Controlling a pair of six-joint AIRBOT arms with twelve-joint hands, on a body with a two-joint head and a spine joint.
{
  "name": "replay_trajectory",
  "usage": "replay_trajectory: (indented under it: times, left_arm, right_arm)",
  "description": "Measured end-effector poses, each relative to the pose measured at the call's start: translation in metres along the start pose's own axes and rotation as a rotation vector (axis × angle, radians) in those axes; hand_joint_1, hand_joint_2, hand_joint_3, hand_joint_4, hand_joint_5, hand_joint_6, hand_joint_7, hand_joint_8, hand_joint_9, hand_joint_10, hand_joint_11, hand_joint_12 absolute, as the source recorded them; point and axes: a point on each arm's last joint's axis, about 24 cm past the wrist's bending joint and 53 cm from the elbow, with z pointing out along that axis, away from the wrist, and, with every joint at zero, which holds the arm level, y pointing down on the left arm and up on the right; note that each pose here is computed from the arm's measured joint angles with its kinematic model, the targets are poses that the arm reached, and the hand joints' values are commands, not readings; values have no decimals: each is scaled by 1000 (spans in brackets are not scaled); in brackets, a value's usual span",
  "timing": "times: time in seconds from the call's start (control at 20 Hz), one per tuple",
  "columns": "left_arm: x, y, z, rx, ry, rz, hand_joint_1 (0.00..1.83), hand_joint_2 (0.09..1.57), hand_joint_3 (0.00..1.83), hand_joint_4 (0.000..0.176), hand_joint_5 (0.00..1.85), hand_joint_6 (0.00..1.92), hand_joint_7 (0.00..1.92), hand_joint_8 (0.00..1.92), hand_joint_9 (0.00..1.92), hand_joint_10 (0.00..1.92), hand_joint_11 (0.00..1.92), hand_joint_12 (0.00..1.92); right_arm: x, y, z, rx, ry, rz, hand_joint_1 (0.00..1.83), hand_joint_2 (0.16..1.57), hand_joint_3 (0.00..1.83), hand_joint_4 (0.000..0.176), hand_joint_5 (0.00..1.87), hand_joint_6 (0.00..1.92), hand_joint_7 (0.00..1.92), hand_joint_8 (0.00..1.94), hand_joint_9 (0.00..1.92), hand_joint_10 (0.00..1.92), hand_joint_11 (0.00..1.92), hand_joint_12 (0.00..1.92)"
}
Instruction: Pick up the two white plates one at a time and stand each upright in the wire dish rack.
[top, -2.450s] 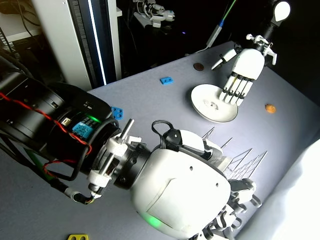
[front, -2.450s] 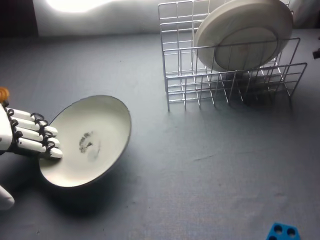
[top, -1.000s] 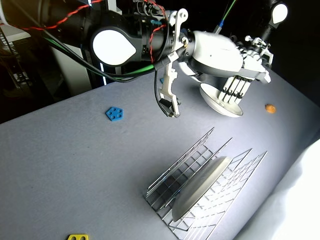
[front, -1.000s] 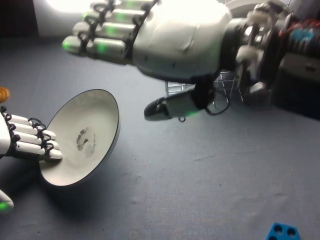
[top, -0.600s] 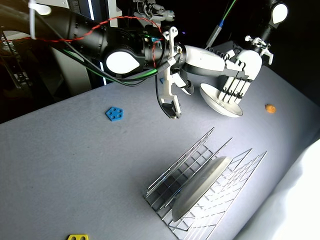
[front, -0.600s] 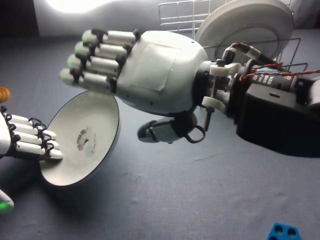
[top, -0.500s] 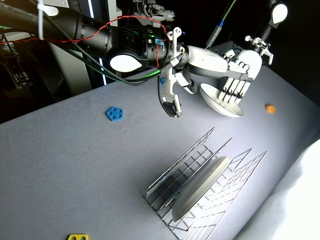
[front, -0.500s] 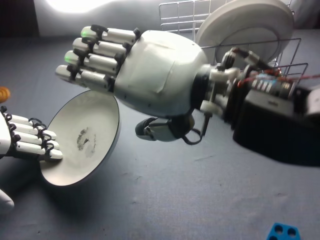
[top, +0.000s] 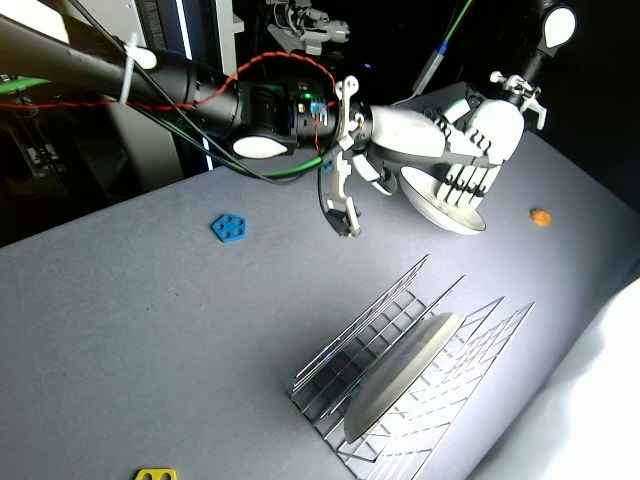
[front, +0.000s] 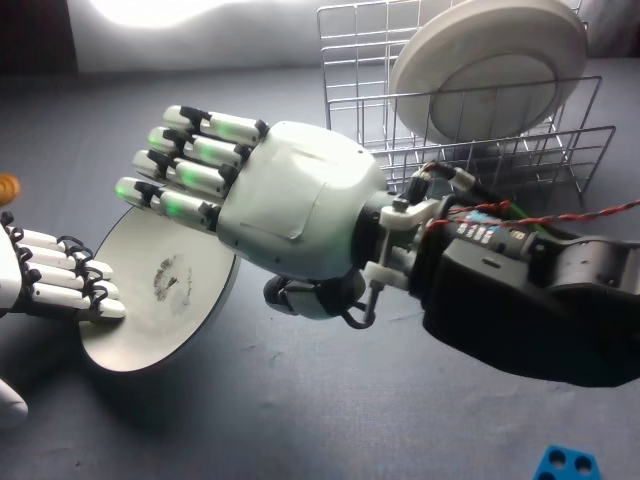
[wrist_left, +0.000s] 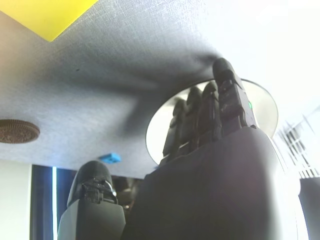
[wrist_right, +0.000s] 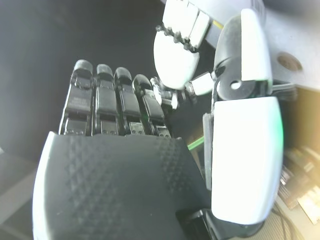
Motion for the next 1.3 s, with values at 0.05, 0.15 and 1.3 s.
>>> replay_trajectory:
  times: [0.05, 0.15, 1.3]
  left_arm:
    - [0, 0, 0, 0, 0, 0, 0, 1077, 0, 0, 127, 0, 117, 0, 100, 0, 0, 253]
    - [0, 0, 0, 0, 0, 0, 0, 1077, 0, 0, 151, 6, 140, 7, 121, 6, 0, 283]
    - [0, -1, 1, 4, 1, 0, 0, 1077, 0, 0, 132, 0, 124, 1, 101, 3, 0, 226]
  right_arm:
    - [4, -1, 4, 7, 6, 4, 1118, 960, 0, 0, 0, 0, 0, 0, 0, 0, 0, 0]
    - [10, -3, 8, 11, 12, 7, 1083, 974, 0, 0, 0, 0, 0, 0, 0, 0, 0, 0]
    - [53, -2, 37, 24, 39, 67, 1179, 1062, 3, 0, 432, 68, 424, 34, 381, 103, 0, 1279]
